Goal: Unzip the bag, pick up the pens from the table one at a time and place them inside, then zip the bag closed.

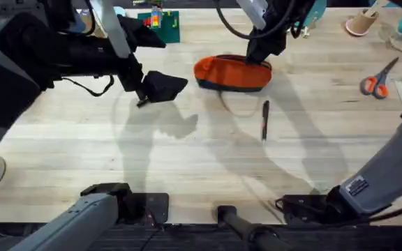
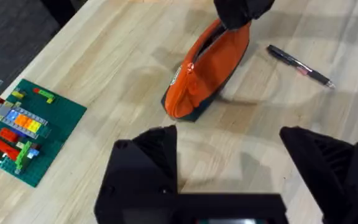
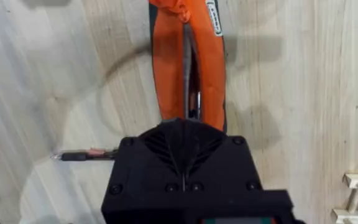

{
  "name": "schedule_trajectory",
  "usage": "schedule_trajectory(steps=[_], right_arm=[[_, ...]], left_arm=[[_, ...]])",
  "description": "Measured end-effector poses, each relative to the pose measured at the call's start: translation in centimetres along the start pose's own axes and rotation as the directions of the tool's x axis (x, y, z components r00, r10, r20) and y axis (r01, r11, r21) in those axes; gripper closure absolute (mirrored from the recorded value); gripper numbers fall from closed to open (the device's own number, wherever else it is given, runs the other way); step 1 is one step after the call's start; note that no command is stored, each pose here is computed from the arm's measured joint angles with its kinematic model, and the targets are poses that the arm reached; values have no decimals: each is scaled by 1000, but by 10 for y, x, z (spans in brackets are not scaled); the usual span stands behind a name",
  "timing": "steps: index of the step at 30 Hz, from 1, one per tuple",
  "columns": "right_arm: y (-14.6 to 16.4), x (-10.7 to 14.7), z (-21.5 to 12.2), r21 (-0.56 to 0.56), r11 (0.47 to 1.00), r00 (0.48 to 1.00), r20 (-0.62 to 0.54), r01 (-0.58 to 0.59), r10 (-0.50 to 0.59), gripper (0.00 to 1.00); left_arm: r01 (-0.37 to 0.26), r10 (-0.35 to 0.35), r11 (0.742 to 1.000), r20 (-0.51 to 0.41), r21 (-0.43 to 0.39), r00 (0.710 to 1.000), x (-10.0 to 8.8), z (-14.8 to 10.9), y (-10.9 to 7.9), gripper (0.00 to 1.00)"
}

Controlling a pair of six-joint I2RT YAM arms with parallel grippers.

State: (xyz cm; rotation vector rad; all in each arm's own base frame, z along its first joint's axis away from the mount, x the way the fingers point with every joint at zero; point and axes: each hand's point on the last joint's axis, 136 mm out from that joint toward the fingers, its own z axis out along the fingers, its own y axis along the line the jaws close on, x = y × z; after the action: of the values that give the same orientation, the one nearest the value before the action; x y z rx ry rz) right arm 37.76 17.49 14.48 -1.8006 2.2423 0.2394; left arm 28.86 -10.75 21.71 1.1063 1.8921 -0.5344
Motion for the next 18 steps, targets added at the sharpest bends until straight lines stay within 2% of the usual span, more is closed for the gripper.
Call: schedule_trajectory(steps=[10, 18], right_arm=[[-11, -6, 6, 29, 999, 1000, 24, -13, 13, 969], [-15, -4, 27, 3, 999, 999, 7, -41, 41, 969]], left_arm=[[0, 0, 1000, 0, 0, 1000, 0, 0, 0, 7], [0, 0, 1000, 0, 0, 1000, 0, 0, 0, 7]])
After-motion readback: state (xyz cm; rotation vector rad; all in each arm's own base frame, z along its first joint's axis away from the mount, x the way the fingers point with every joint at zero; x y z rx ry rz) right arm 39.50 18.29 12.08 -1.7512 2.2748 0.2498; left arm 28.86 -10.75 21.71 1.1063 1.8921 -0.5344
